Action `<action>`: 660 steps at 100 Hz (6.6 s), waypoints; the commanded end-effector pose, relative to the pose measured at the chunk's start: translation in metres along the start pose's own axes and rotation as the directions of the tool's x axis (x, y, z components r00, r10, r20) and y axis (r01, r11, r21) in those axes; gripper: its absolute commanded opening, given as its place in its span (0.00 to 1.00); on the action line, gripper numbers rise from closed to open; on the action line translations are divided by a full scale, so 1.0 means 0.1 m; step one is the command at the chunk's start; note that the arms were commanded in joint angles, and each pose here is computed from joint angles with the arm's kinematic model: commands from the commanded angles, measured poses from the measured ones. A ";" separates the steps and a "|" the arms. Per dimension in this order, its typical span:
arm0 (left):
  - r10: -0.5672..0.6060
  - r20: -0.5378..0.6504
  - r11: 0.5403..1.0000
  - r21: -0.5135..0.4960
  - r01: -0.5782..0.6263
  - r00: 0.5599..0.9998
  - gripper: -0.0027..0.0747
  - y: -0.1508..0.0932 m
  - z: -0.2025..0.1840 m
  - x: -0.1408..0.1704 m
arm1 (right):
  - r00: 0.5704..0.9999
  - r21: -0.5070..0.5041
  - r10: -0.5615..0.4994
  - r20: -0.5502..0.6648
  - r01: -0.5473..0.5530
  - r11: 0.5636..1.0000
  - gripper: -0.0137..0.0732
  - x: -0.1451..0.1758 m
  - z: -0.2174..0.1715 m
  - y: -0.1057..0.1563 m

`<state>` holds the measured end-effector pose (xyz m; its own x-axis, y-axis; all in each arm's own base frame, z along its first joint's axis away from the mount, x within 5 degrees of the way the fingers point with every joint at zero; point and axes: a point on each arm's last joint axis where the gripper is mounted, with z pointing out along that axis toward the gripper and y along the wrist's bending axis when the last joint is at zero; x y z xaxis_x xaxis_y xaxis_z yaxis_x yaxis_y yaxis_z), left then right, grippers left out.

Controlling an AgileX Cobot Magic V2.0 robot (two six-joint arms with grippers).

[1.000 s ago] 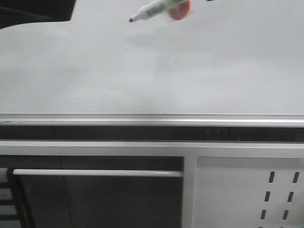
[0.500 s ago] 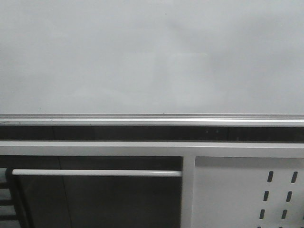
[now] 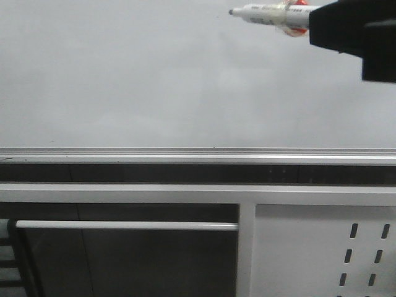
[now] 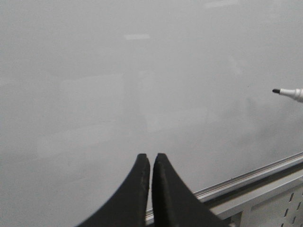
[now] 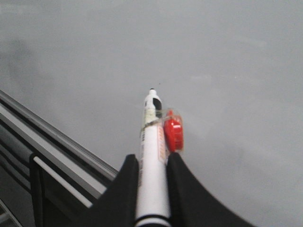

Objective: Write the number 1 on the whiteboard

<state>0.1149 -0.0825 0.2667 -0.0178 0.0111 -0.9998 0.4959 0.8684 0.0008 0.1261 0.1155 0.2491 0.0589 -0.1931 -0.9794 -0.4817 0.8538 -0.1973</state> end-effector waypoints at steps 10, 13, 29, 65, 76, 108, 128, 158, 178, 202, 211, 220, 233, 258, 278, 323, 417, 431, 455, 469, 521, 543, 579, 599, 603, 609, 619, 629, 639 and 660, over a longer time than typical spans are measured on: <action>-0.003 0.101 0.999 -0.048 0.008 0.995 0.01 0.04 0.01 -0.16 | 0.994 0.095 -0.002 0.112 -0.008 0.995 0.09 -0.13 0.08 -0.04; -0.001 0.102 0.999 -0.049 0.006 0.995 0.01 0.04 0.01 -0.16 | 0.993 0.100 -0.003 0.114 -0.009 0.995 0.09 -0.12 0.08 -0.04; 0.033 0.103 0.998 -0.055 -0.027 0.994 0.01 0.04 0.01 -0.16 | 0.994 0.112 -0.017 0.105 0.005 0.994 0.09 -0.11 0.15 -0.02; 0.034 0.121 0.997 -0.070 -0.025 0.992 0.01 0.05 0.00 -0.18 | 0.996 0.171 -0.033 0.088 0.018 0.985 0.09 -0.07 0.27 0.01; 0.034 0.121 0.997 -0.070 -0.025 0.992 0.01 0.05 0.00 -0.18 | 0.999 0.180 -0.014 0.049 0.005 0.984 0.09 -0.02 0.29 0.01; 0.034 0.121 0.997 -0.071 -0.025 0.992 0.01 0.05 0.00 -0.18 | 0.998 0.151 0.006 -0.069 0.005 0.988 0.09 0.14 0.35 0.07; 0.034 0.121 0.997 -0.071 -0.025 0.992 0.01 0.05 0.00 -0.18 | 0.992 0.145 0.018 -0.128 0.000 0.989 0.09 0.30 0.37 0.12; 0.034 0.116 0.997 -0.066 -0.026 0.993 0.01 0.05 0.00 -0.18 | 0.999 0.092 0.033 -0.010 -0.032 0.995 0.09 0.10 0.26 0.20; 0.192 0.071 0.978 0.072 -0.197 0.979 0.01 -0.08 0.01 -0.14 | 0.991 -0.165 0.119 -0.063 -0.128 0.978 0.09 -0.03 -0.05 0.49; 0.524 0.004 0.811 0.302 -0.500 0.852 0.28 -0.25 -0.02 0.01 | 0.975 -0.196 0.129 -0.181 -0.165 0.967 0.09 -0.03 -0.17 0.59; 0.591 0.030 0.759 0.317 -0.569 0.806 0.49 -0.26 -0.01 -0.04 | 0.966 -0.201 0.155 -0.208 -0.197 0.959 0.09 -0.08 -0.16 0.62; 0.664 0.074 0.693 0.314 -0.649 0.744 0.63 -0.27 -0.01 -0.07 | 0.961 -0.221 0.173 -0.217 -0.221 0.950 0.09 -0.17 -0.15 0.66; 0.749 0.120 0.594 0.312 -0.741 0.651 0.63 -0.28 -0.01 -0.06 | 0.953 -0.214 0.202 -0.227 -0.251 0.944 0.09 -0.32 -0.12 0.68; 0.830 0.192 0.463 0.286 -0.839 0.524 0.60 -0.30 -0.02 -0.07 | 0.940 -0.222 0.245 -0.239 -0.298 0.928 0.09 -0.53 -0.08 0.71; 0.893 0.248 0.309 0.269 -0.912 0.375 0.56 -0.32 0.00 -0.05 | 0.925 -0.233 0.257 -0.281 -0.326 0.916 0.09 -0.54 -0.04 0.80; 0.891 0.322 0.220 0.307 -0.926 0.319 0.56 -0.45 0.20 0.08 | 0.886 -0.162 0.287 -0.364 -0.363 0.917 0.09 -0.43 0.01 0.86; 0.856 0.379 0.233 0.323 -0.917 0.351 0.50 -0.57 0.37 0.14 | 0.887 -0.225 0.285 -0.362 -0.380 0.897 0.09 -0.52 0.01 0.92; 0.855 0.382 0.233 0.320 -0.918 0.351 0.50 -0.57 0.37 0.14 | 0.887 -0.231 0.284 -0.365 -0.382 0.895 0.09 -0.52 0.01 0.93; 0.858 0.386 0.222 0.315 -0.923 0.338 0.48 -0.57 0.37 0.14 | 0.887 -0.231 0.286 -0.363 -0.383 0.894 0.09 -0.53 0.01 0.93; 0.858 0.387 0.220 0.315 -0.923 0.337 0.37 -0.57 0.37 0.14 | 0.888 -0.232 0.285 -0.362 -0.382 0.895 0.09 -0.53 0.01 0.93; 0.861 0.409 0.180 0.309 -0.934 0.302 0.17 -0.58 0.37 0.14 | 0.887 -0.267 0.275 -0.371 -0.386 0.883 0.09 -0.54 0.00 0.96; 0.864 0.403 0.181 0.314 -0.932 0.303 0.01 -0.58 0.37 0.15 | 0.886 -0.275 0.274 -0.374 -0.388 0.879 0.09 -0.54 -0.01 0.97; 0.864 0.401 0.181 0.315 -0.932 0.304 0.01 -0.58 0.37 0.15 | 0.898 -0.266 0.266 -0.350 -0.367 0.891 0.16 -0.55 0.00 0.94; 0.851 0.386 0.245 0.309 -0.919 0.356 0.01 -0.57 0.38 0.12 | 0.909 -0.172 0.298 -0.290 -0.356 0.918 0.57 -0.62 0.02 0.82; 0.847 0.377 0.268 0.308 -0.913 0.376 0.01 -0.57 0.38 0.11 | 0.913 -0.144 0.301 -0.275 -0.349 0.926 0.61 -0.63 0.03 0.78; 0.837 0.367 0.305 0.304 -0.903 0.406 0.01 -0.56 0.39 0.10 | 0.918 -0.123 0.300 -0.258 -0.339 0.933 0.64 -0.65 0.02 0.73; 0.810 0.330 0.400 0.295 -0.868 0.485 0.01 -0.54 0.40 0.07 | 0.920 -0.116 0.314 -0.235 -0.347 0.931 0.64 -0.69 -0.01 0.67; 0.735 0.271 0.567 0.256 -0.783 0.621 0.01 -0.49 0.43 0.00 | 0.924 -0.126 0.322 -0.206 -0.351 0.928 0.64 -0.76 -0.07 0.59; 0.648 0.230 0.700 0.196 -0.687 0.726 0.01 -0.42 0.45 -0.06 | 0.921 -0.137 0.350 -0.170 -0.374 0.917 0.64 -0.84 -0.14 0.49; 0.351 0.163 0.925 0.092 -0.368 0.922 0.01 -0.28 0.46 -0.11 | 0.954 -0.130 0.291 -0.067 -0.297 0.946 0.62 -0.98 -0.29 0.21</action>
<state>0.1369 -0.1336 0.2573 0.3153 0.4266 -0.8477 0.5972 0.6050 0.5266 0.0831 0.1515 0.3198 -0.2802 0.0299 -0.9595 -0.5795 0.7915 0.1939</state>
